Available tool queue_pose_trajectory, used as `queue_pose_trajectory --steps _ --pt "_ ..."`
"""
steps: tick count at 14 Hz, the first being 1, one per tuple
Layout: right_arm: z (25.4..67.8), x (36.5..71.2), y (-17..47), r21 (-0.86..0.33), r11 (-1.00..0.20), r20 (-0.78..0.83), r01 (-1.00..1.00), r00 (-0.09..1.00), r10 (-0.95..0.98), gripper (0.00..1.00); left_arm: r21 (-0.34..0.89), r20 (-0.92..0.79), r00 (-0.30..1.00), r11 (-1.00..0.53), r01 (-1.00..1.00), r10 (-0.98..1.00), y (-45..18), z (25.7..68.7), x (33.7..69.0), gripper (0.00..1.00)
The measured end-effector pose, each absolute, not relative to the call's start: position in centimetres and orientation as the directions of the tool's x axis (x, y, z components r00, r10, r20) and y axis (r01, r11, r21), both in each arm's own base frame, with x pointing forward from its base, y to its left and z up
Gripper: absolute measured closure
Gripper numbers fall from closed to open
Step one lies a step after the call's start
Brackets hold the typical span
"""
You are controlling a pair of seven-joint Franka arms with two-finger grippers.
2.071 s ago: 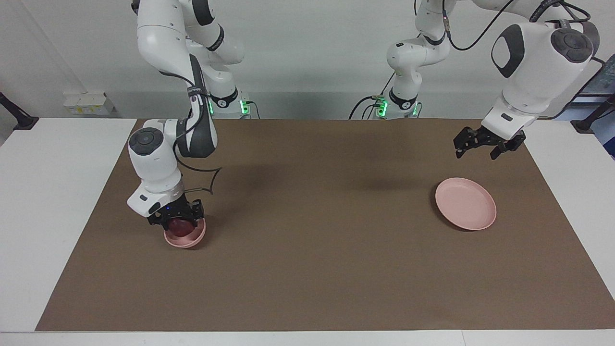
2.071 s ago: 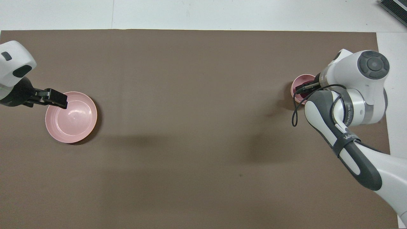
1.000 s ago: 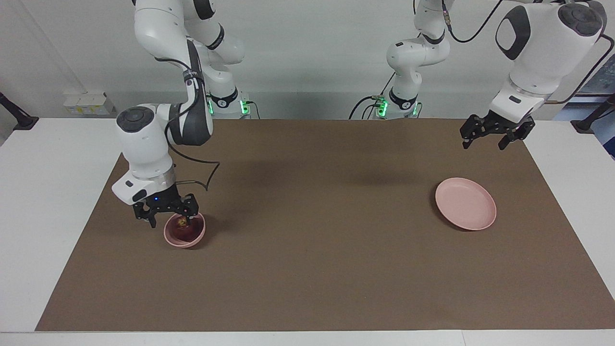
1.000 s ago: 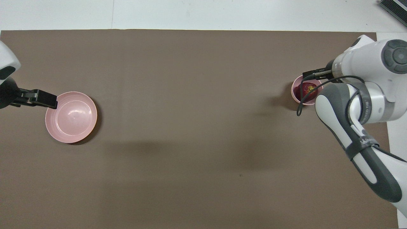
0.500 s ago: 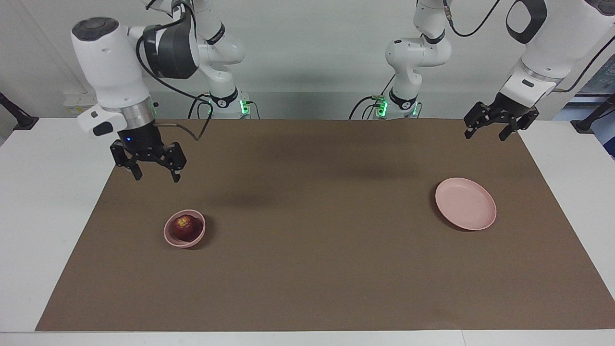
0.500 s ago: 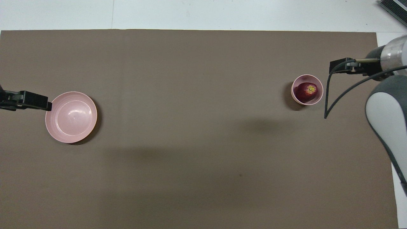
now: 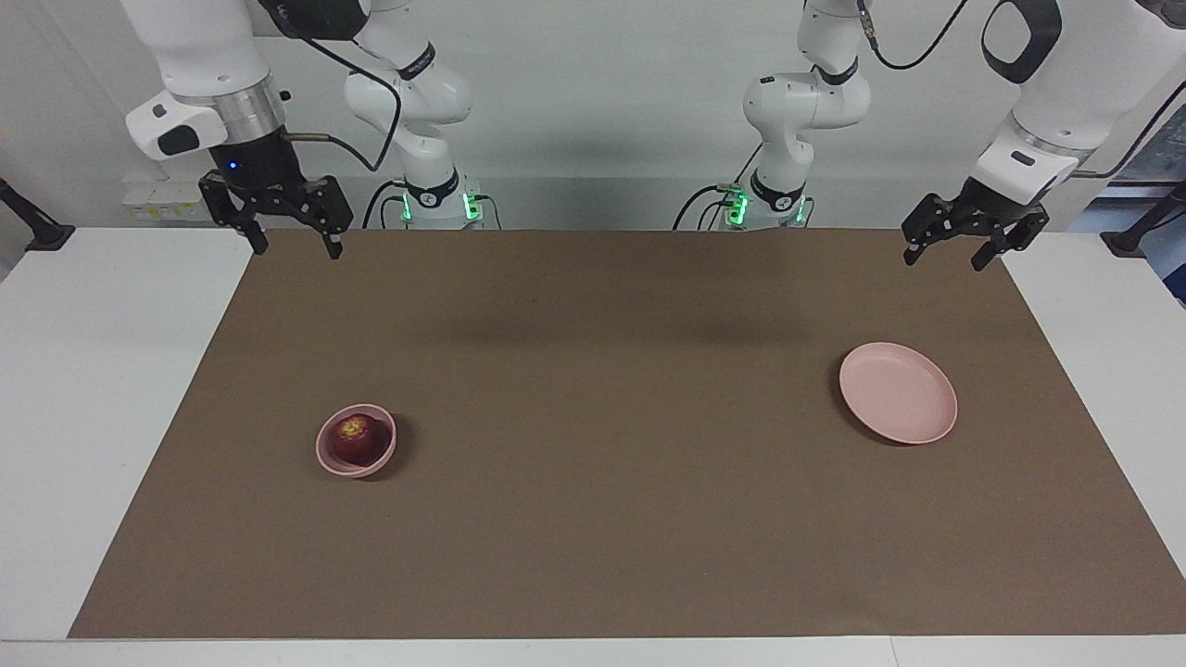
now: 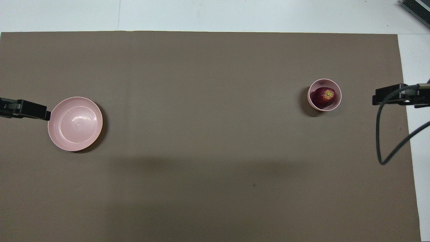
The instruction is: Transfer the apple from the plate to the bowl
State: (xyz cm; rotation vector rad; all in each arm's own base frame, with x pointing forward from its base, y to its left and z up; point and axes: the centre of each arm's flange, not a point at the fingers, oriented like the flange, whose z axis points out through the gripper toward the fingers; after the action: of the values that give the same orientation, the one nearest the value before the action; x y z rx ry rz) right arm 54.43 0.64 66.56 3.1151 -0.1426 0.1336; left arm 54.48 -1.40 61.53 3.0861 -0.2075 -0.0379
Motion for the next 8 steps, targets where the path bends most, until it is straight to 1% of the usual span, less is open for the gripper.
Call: queue_pose_trajectory --steps 2,4,8 --pt "67.2 53.2 0.7 0.021 -0.995 0.056 -0.093 0.994 -0.092 0.00 0.057 -0.086 0.987 -0.990 -0.132 -0.137 -1.3 63.3 54.1 0.00" --pt "67.0 52.9 0.7 0.023 -0.995 0.033 -0.093 0.995 -0.092 0.00 0.057 -0.089 0.986 -0.989 -0.135 -0.140 -1.3 65.1 54.7 0.00" --pt "66.8 53.0 0.8 0.024 -0.996 0.027 -0.090 0.996 -0.090 0.00 0.056 -0.088 0.986 -0.989 -0.136 -0.141 -1.4 65.1 55.1 0.00"
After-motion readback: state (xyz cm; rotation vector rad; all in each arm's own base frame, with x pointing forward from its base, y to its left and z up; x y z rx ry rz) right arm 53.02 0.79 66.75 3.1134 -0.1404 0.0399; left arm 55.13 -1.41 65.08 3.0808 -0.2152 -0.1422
